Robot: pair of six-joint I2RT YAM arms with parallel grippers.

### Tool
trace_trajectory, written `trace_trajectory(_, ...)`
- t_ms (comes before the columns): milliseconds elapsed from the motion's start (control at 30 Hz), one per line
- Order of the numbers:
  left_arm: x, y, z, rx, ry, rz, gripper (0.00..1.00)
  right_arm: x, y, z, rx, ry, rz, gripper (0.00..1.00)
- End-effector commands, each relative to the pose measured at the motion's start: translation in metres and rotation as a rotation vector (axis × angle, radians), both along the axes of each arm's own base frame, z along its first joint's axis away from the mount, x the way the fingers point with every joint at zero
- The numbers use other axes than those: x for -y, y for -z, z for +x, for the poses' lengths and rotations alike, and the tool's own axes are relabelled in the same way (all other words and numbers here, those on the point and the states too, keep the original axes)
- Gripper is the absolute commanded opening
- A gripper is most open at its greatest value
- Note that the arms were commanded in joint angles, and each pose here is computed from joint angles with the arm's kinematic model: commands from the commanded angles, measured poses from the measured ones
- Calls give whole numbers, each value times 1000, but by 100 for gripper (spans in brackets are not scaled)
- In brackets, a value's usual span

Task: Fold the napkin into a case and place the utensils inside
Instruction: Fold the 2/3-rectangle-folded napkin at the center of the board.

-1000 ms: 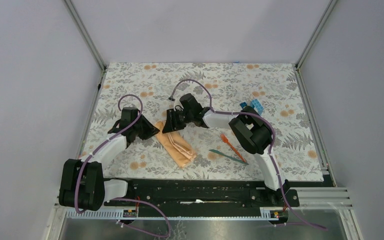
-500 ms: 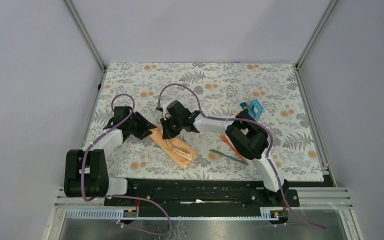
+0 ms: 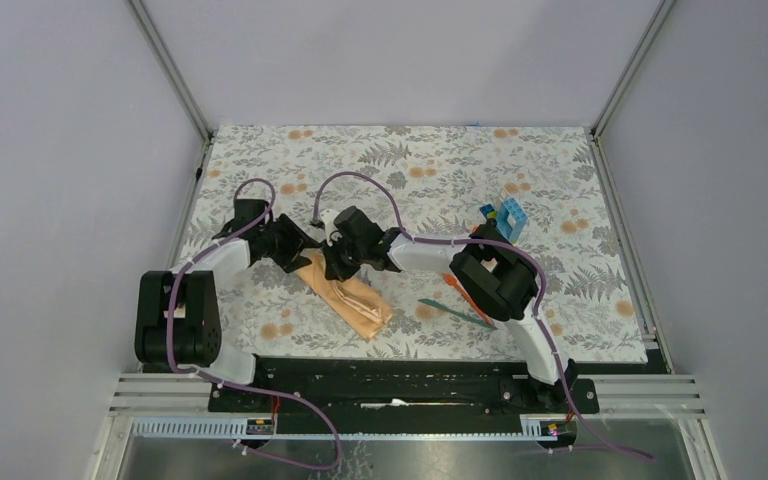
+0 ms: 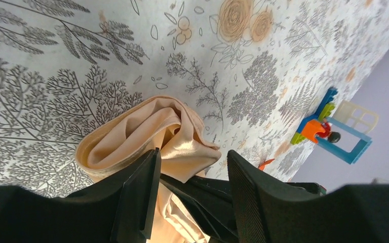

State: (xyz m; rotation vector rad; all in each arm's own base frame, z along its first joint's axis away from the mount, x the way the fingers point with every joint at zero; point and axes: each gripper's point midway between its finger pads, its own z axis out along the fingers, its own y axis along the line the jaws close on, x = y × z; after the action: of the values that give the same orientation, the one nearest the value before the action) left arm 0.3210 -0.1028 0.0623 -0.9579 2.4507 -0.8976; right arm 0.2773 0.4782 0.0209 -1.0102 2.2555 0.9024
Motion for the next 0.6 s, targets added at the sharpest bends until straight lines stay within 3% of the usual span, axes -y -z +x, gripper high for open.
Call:
trace_trajectory(0, 8, -6, 6, -23, 46, 57, 56, 0, -30, 13, 88, 5, 34, 0)
trace_trajectory(267, 24, 0, 15, -42, 73, 84, 58, -1, -37, 12, 103, -9, 50, 0)
trace_trajectory(400, 20, 10, 14, -67, 74, 129, 54, 0, -42, 14, 118, -8, 53, 0)
trace_trajectory(467, 18, 13, 13, -67, 84, 147, 47, 0, -43, 14, 122, -9, 55, 0)
trace_trajectory(567, 16, 16, 13, -59, 111, 169, 26, -1, -44, 13, 122, -8, 61, 2)
